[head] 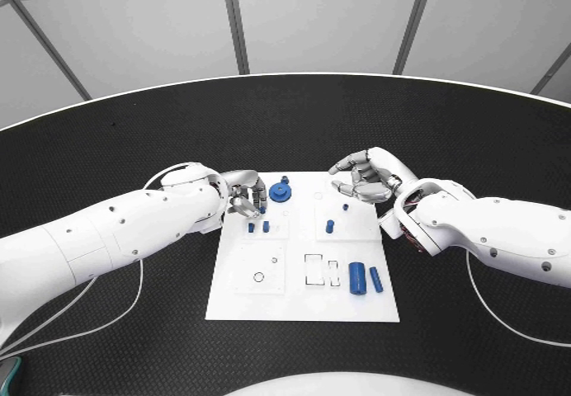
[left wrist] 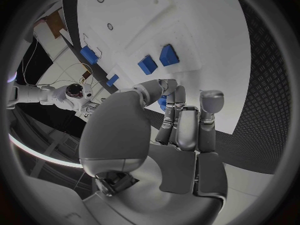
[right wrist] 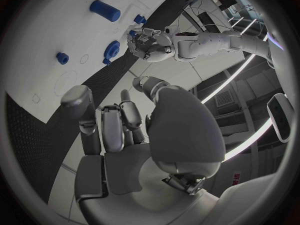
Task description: Assemble the parts on the task board
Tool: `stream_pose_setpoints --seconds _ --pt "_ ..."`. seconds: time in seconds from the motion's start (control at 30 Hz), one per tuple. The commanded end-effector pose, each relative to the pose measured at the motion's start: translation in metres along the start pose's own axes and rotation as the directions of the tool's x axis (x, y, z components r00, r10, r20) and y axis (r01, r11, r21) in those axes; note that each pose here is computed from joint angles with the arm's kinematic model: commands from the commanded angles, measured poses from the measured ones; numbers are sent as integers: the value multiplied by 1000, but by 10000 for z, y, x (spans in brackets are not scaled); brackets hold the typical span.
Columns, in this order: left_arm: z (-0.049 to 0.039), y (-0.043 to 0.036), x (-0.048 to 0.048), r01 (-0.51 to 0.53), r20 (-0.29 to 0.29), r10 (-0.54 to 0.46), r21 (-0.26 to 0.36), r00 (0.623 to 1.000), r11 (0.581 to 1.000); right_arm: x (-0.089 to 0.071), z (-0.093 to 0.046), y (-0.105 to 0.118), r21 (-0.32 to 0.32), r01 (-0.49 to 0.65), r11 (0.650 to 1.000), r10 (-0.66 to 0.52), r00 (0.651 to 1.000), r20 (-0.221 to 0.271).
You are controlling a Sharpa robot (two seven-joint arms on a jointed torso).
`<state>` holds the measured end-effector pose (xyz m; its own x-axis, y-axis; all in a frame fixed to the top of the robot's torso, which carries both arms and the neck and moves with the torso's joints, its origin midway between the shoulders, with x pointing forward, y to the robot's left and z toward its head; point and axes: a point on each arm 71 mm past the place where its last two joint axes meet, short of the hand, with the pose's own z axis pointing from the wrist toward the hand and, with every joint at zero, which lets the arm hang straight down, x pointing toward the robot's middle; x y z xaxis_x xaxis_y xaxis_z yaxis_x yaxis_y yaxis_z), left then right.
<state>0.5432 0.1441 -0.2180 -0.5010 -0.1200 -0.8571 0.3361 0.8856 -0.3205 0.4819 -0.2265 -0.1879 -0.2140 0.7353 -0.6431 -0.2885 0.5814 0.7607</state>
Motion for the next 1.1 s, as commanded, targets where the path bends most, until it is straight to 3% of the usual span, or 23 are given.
stream_pose_setpoints --seconds 0.03,0.43,0.63,0.8,0.93,1.1 --pt "0 3 -2 0 2 0 -1 1000 1000 -1 0 0 0 0 1000 0 1000 0" --pt "-9 46 -12 2 9 -2 -14 1000 1000 -8 -3 -6 3 1 1000 -1 1000 3" --pt "-36 111 -30 6 23 -5 -25 1000 1000 -24 -3 -34 16 4 1000 -4 1000 1" --pt "-100 212 -55 33 42 -31 -31 999 999 -63 -10 -107 47 18 999 -17 1000 -17" --pt "-185 334 -86 128 61 -126 -31 990 991 -102 -25 -182 58 107 993 -103 993 -64" --pt "-345 542 -189 411 99 -408 -16 908 911 -109 -66 -235 36 304 952 -294 941 -165"
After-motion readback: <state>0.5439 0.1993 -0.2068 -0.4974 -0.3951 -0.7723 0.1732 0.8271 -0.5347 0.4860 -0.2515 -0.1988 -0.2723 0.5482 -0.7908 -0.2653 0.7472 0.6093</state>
